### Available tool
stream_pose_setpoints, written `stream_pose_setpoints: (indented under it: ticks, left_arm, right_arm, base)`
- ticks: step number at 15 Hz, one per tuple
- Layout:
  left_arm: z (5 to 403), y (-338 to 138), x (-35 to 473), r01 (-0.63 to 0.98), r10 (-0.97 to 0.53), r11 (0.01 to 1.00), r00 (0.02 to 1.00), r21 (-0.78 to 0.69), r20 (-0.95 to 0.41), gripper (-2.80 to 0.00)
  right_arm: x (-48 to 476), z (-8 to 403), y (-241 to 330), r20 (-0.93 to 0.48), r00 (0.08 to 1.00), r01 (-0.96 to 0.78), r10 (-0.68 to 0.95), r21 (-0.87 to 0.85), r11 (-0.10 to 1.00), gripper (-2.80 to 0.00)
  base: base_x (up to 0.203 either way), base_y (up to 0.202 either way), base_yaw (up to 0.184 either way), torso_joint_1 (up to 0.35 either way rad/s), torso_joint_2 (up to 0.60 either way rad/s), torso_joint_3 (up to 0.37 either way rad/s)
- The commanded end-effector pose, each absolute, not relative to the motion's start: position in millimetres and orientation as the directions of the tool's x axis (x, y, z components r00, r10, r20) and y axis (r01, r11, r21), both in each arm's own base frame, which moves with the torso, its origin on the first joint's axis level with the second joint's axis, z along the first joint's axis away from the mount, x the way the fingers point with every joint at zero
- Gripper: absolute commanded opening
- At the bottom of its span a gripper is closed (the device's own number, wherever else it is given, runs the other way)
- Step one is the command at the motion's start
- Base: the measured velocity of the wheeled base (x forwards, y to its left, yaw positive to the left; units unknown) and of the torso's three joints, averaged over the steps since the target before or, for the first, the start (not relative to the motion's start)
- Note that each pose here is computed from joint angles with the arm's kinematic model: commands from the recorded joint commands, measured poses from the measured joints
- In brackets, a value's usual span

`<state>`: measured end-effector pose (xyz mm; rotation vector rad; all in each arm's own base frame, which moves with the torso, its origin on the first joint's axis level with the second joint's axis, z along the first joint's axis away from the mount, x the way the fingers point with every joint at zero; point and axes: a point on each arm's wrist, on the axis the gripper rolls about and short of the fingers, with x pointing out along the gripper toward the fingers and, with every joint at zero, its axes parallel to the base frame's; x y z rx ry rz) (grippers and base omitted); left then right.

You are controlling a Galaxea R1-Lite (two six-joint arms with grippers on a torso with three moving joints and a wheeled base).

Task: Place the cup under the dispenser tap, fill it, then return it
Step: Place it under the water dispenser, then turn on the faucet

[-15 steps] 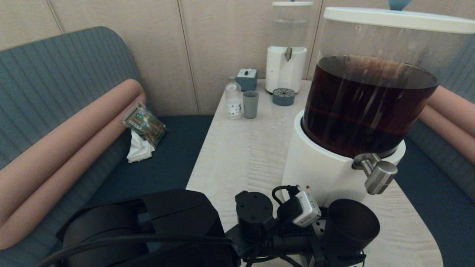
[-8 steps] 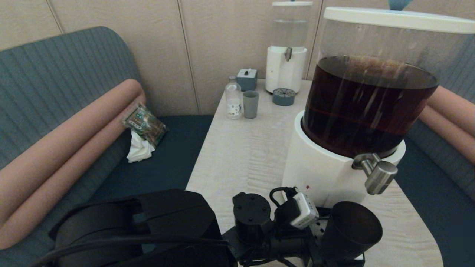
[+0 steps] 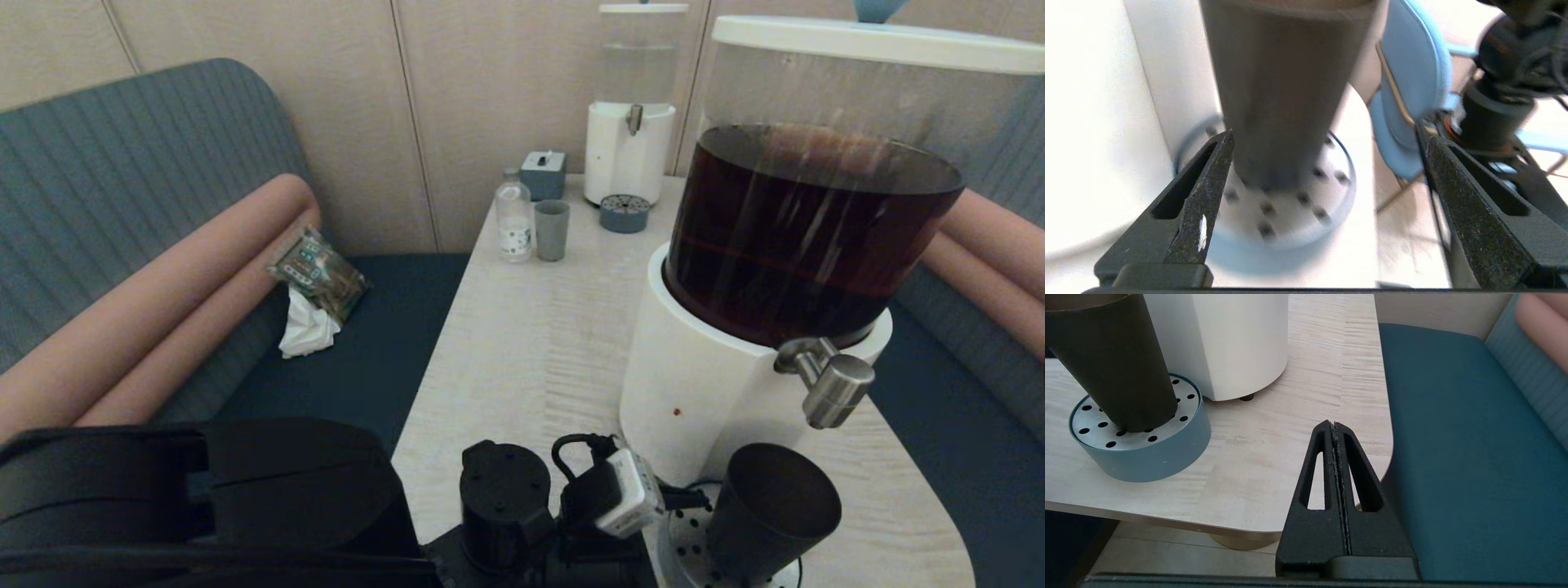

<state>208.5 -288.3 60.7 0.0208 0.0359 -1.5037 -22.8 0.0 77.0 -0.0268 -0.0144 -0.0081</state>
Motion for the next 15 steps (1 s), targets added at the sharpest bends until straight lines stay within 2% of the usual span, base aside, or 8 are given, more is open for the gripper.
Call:
stream_pose_setpoints:
  ticks: [1,3,4,5,15]
  left_arm:
    - [73,-275,198,0.998,-0.997,0.065,0.065,-0.005,-0.032,0.00]
    - [77,-263,190,0.997,-0.996,0.082,0.081,-0.014,-0.046,0.00]
    - [78,-261,188,0.994,-0.993,0.110,0.109,-0.015,-0.049,-1.34]
    - [80,-259,187,0.993,-0.992,0.114,0.113,-0.016,-0.049,-2.80]
    - [73,-271,196,0.993,-0.993,0.114,0.113,-0.022,-0.042,-2.80]
  right_arm:
    - [-23,76,0,0.012,1.000,0.008,-0.008,-0.028,1.000,-2.80]
    - [-23,76,0,0.012,1.000,0.008,-0.008,-0.026,1.000,-2.80]
    - [-23,76,0,0.012,1.000,0.008,-0.008,-0.027,1.000,-2.80]
    - [-23,76,0,0.012,1.000,0.008,-0.008,-0.026,1.000,-2.80]
    - [-23,76,0,0.012,1.000,0.008,-0.008,-0.027,1.000,-2.80]
  base:
    - [0.000,0.000,0.000,0.000,0.00,0.000]
    - [0.000,0.000,0.000,0.000,0.00,0.000]
    - [0.000,0.000,0.000,0.000,0.00,0.000]
    - [0.000,0.000,0.000,0.000,0.00,0.000]
    - [0.000,0.000,0.000,0.000,0.00,0.000]
